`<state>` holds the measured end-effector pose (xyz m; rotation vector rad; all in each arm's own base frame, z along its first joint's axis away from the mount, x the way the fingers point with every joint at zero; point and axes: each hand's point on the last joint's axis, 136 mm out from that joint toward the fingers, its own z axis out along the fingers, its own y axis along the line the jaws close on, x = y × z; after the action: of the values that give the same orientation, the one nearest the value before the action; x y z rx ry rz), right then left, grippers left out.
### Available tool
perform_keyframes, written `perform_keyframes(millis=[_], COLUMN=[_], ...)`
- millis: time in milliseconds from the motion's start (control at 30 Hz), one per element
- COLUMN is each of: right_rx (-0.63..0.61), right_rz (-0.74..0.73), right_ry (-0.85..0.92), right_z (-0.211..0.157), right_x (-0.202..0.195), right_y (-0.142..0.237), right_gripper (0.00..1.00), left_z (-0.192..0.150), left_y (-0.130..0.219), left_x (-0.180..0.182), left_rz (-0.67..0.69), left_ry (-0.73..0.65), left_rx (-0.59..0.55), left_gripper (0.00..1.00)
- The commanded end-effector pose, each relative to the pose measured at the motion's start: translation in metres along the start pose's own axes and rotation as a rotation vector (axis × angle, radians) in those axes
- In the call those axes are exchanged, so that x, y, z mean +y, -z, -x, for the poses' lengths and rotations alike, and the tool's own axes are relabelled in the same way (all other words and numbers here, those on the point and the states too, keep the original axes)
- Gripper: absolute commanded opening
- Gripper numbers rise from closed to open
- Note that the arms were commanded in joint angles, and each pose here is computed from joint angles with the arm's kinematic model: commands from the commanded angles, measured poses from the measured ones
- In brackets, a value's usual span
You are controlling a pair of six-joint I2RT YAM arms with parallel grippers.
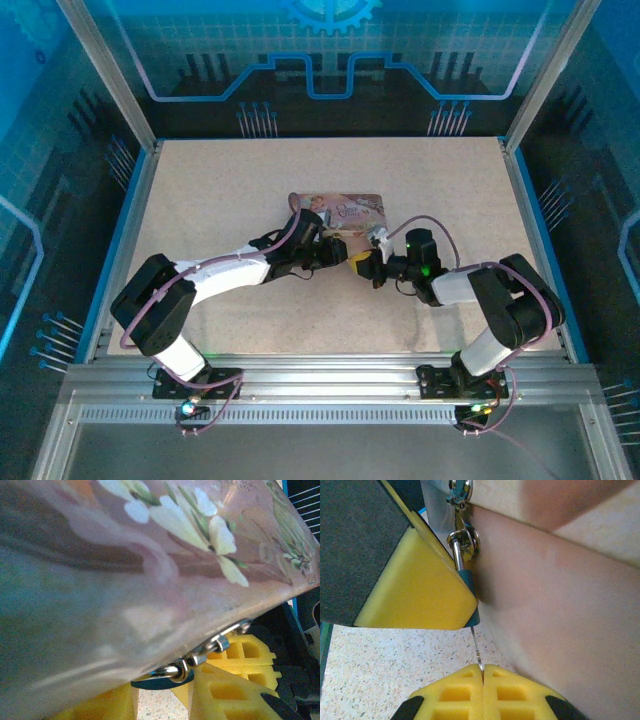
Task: Unlock the padlock with the key
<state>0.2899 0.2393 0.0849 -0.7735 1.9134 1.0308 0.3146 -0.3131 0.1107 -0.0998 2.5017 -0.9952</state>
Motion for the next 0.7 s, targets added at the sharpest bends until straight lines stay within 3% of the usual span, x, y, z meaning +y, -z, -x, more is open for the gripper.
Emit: perform_keyframes(millis=[0,667], right_rx=[-0.044,-0.036], right_rz=[-0.012,0.01], right_ry=[0.041,0.029], right_z=[0.0126,0.0076], right_x=[-0.0043,0.0011], right_y=[0.0028,0.005], right_gripper=[0.0,0.0], left_z=[0.0131,0.0193], left_y=[0.012,0.0109], left_x=[-0.0318,-0.0292], left_rz=[-0.1,-0.097], left_ry=[-0.022,-0.007], left_rx=[-0.021,-0.035], left_gripper=[0.28,0.28])
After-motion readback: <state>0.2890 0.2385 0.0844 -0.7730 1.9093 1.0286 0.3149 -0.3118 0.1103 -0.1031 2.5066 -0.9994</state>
